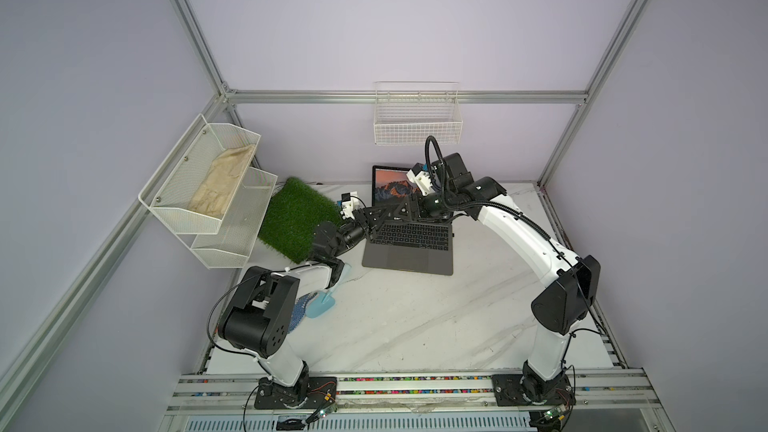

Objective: Insert the wireless mouse receiver into the laptop
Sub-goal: Close the lid on the mouse.

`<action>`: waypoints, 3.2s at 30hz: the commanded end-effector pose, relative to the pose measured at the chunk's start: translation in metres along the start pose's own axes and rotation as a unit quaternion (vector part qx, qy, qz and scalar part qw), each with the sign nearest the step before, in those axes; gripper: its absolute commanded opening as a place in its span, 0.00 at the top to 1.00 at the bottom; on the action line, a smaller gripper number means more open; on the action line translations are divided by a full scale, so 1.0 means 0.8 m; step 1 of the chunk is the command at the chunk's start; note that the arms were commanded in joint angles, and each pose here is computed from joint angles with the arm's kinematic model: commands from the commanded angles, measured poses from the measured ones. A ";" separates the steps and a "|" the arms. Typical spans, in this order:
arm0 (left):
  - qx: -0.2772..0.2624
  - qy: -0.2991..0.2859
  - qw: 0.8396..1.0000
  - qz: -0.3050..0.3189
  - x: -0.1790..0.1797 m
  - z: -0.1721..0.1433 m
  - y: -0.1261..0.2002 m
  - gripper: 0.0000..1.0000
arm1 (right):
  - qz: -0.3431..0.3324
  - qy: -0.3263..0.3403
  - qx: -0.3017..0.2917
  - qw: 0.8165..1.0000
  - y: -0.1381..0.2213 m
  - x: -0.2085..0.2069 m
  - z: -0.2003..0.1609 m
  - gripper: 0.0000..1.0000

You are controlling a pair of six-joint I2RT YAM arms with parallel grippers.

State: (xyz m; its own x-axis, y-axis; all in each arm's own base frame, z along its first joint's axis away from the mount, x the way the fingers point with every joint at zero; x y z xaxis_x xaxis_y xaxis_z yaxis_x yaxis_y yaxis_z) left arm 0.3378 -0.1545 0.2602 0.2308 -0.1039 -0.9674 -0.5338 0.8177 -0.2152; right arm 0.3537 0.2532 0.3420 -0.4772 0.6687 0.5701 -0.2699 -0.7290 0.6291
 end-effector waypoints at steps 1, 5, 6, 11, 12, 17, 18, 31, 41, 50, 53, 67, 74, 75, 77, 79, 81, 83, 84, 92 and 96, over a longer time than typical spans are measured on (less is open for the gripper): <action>0.031 -0.064 0.994 -0.081 -0.057 -0.003 -0.014 1.00 | 0.015 0.022 0.020 0.999 -0.003 0.006 -0.003 0.44; 0.026 -0.059 0.995 -0.076 -0.053 -0.004 -0.013 1.00 | 0.024 0.025 0.009 0.999 0.003 0.012 0.002 0.39; 0.025 -0.058 0.995 -0.076 -0.053 -0.003 -0.013 1.00 | 0.027 0.026 0.008 0.999 0.004 0.013 0.003 0.39; 0.025 -0.061 0.995 -0.078 -0.055 -0.003 -0.013 1.00 | 0.045 0.025 0.009 0.999 0.001 0.014 0.002 0.37; 0.025 -0.059 0.995 -0.077 -0.054 -0.003 -0.014 1.00 | 0.049 0.025 0.008 0.998 0.001 0.015 0.003 0.37; 0.020 -0.057 0.996 -0.073 -0.052 -0.003 -0.012 1.00 | 0.052 0.024 -0.001 0.998 0.002 0.017 0.008 0.36; 0.019 -0.057 0.996 -0.073 -0.052 -0.003 -0.011 1.00 | 0.051 0.024 -0.003 0.998 0.003 0.017 0.009 0.36; 0.013 -0.055 0.996 -0.066 -0.048 -0.002 -0.011 1.00 | 0.039 0.016 -0.028 0.999 0.020 0.015 0.012 0.26; 0.011 -0.056 0.996 -0.061 -0.048 -0.002 -0.009 1.00 | 0.018 0.012 -0.059 0.998 0.039 0.017 0.019 0.12; 0.003 -0.054 0.997 -0.046 -0.043 -0.001 -0.008 1.00 | 0.001 -0.025 -0.161 0.987 0.092 0.025 0.030 0.03; -0.017 -0.052 0.998 -0.043 -0.038 0.000 -0.005 1.00 | -0.002 -0.071 -0.247 0.966 0.119 0.025 0.020 0.03; -0.174 -0.051 0.982 -0.059 -0.030 0.021 0.009 1.00 | 0.199 -0.353 -0.445 0.799 0.115 -0.028 -0.103 0.03; -0.220 -0.062 0.972 -0.055 -0.038 0.020 0.016 1.00 | 0.256 -0.355 -0.425 0.792 0.073 -0.011 -0.091 0.03; -0.223 -0.063 0.971 -0.054 -0.039 0.021 0.016 1.00 | 0.259 -0.357 -0.421 0.793 0.066 -0.009 -0.087 0.03; -0.221 -0.064 0.972 -0.057 -0.041 0.020 0.015 1.00 | 0.264 -0.362 -0.413 0.793 0.053 -0.005 -0.082 0.03; -0.218 -0.064 0.972 -0.059 -0.042 0.020 0.014 1.00 | 0.268 -0.368 -0.405 0.793 0.038 -0.003 -0.078 0.03; -0.216 -0.064 0.972 -0.059 -0.043 0.020 0.013 1.00 | 0.272 -0.371 -0.404 0.791 0.029 -0.001 -0.074 0.03; -0.215 -0.065 0.973 -0.062 -0.045 0.020 0.012 1.00 | 0.279 -0.368 -0.409 0.787 0.024 0.000 -0.070 0.04; -0.214 -0.065 0.973 -0.061 -0.045 0.019 0.012 1.00 | 0.283 -0.365 -0.409 0.787 0.021 0.001 -0.067 0.05; -0.211 -0.065 0.973 -0.061 -0.044 0.018 0.012 1.00 | 0.308 -0.371 -0.398 0.780 0.000 0.002 -0.055 0.17; -0.211 -0.064 0.973 -0.062 -0.044 0.018 0.012 1.00 | 0.312 -0.370 -0.396 0.780 -0.006 0.003 -0.054 0.27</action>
State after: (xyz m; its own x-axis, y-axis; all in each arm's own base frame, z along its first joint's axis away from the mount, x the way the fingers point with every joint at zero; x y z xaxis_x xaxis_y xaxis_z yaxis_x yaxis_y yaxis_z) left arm 0.3460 -0.1367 0.2754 0.3100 -0.0862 -0.9468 -0.8061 0.5042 -0.3099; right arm 0.3191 0.2480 0.3016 -0.1695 -0.0472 0.9844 -0.7720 -0.6146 -0.1623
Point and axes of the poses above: each gripper's point midway between its finger pads, its own y axis back along the fingers, its own x axis along the line the jaws close on, z = x × y, the point moved 10 cm from there along y, back along the fingers, and after that the axes turned 1 degree about y, right-handed, at the moved point
